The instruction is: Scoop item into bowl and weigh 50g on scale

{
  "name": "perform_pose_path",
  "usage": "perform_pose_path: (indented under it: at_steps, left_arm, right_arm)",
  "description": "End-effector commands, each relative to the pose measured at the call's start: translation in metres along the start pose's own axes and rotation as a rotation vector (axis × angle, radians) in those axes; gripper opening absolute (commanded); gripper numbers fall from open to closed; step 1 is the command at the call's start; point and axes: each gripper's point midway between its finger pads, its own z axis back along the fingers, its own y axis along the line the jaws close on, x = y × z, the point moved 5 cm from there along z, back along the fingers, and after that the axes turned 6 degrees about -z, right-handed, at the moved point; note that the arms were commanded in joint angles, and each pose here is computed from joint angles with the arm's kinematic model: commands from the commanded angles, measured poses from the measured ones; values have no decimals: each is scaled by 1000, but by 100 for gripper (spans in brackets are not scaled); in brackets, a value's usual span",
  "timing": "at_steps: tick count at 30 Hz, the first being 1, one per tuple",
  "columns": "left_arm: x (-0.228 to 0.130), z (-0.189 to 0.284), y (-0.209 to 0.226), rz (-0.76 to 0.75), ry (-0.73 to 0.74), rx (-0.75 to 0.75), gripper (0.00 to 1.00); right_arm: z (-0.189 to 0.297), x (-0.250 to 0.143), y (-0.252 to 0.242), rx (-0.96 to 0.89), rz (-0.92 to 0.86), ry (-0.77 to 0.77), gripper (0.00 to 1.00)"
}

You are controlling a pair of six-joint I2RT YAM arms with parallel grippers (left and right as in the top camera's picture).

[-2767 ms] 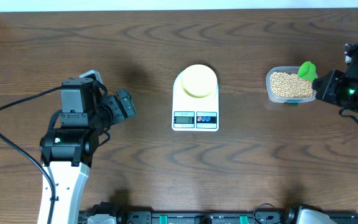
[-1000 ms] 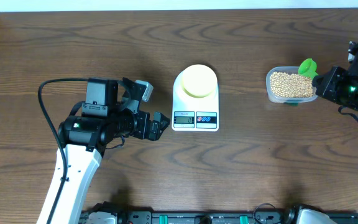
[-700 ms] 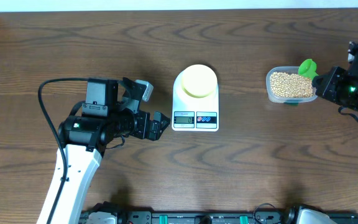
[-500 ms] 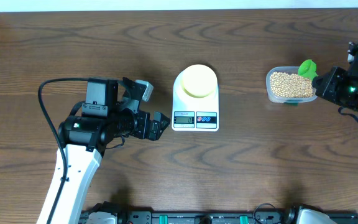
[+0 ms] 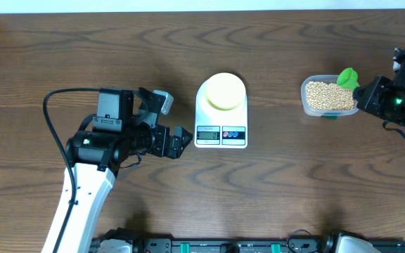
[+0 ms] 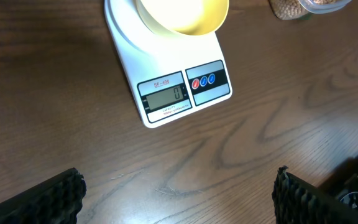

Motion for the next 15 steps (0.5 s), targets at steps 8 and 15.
perform_pose_path:
  at_steps: [8,15]
  left_arm:
    - [1,0,-3,-19,-3,-17,98]
    - [1,0,-3,-20,-3,-17,98]
  right_arm:
    - [-1,-2,2,8,203,11,1]
    - [0,-6,-16,-123,228,30,1]
